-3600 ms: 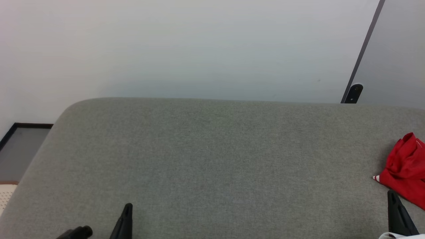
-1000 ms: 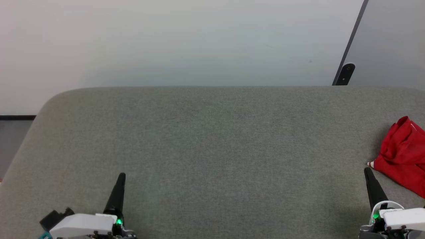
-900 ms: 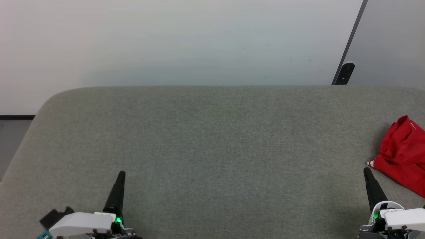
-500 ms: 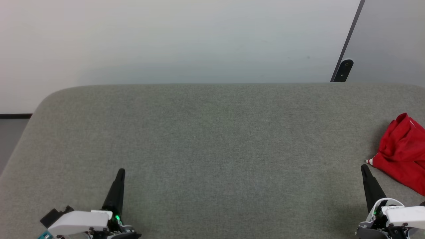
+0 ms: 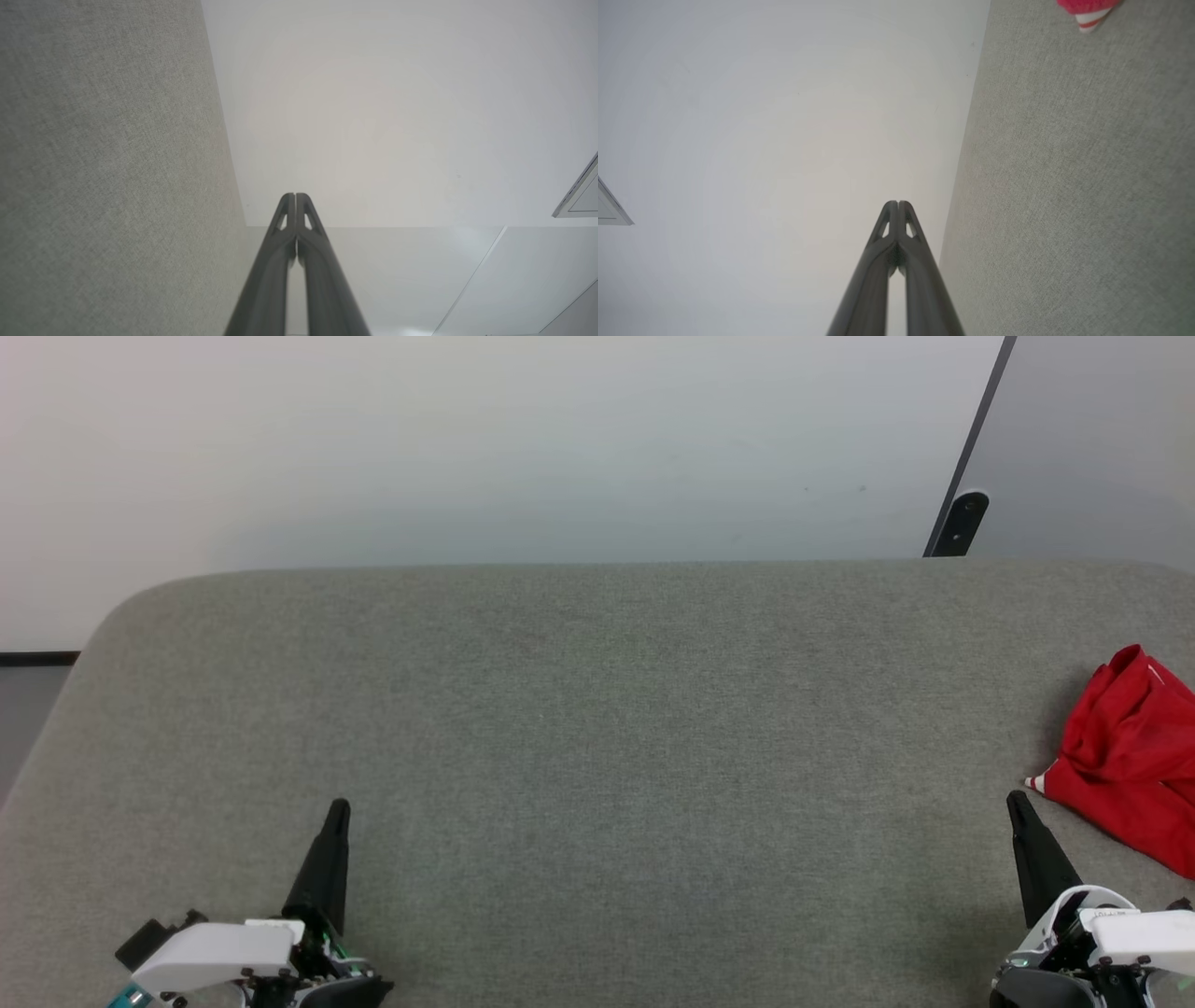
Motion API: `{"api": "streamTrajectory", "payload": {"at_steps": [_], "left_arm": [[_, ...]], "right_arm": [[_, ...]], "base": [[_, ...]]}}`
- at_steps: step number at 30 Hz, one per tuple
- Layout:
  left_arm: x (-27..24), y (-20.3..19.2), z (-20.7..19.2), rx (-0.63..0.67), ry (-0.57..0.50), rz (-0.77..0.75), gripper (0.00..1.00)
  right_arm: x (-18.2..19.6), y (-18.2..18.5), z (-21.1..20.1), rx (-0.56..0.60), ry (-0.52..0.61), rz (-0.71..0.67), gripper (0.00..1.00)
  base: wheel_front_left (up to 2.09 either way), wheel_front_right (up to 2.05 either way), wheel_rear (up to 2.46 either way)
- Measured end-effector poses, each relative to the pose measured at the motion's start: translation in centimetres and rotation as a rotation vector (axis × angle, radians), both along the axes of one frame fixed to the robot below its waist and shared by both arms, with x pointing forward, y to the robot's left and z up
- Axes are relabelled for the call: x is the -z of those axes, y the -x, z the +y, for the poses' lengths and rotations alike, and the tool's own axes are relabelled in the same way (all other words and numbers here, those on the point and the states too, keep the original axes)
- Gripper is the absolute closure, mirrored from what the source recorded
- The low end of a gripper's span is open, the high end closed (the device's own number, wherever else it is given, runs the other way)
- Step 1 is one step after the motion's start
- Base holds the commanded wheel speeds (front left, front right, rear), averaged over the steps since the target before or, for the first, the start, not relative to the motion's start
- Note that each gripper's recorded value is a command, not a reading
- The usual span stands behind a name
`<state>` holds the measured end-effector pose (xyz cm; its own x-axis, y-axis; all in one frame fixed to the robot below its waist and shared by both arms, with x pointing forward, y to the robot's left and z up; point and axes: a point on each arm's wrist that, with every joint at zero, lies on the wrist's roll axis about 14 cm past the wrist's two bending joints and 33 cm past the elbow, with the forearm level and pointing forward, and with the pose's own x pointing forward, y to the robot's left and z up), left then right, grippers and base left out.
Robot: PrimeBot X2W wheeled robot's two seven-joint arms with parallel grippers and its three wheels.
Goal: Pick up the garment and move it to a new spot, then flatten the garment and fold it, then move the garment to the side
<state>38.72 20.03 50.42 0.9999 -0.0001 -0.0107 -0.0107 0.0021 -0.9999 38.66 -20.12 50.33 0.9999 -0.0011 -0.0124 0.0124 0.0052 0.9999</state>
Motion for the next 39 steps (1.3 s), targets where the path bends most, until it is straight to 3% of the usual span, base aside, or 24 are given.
{"api": "streamTrajectory", "payload": {"at_steps": [39], "left_arm": [[-0.02,-0.04,-0.02,0.0,0.005,-0.001,1.0]], "right_arm": [[-0.26,-0.2,0.04,0.0,-0.006,-0.008,1.0]], "base": [[0.0,0.0,0.0]]}}
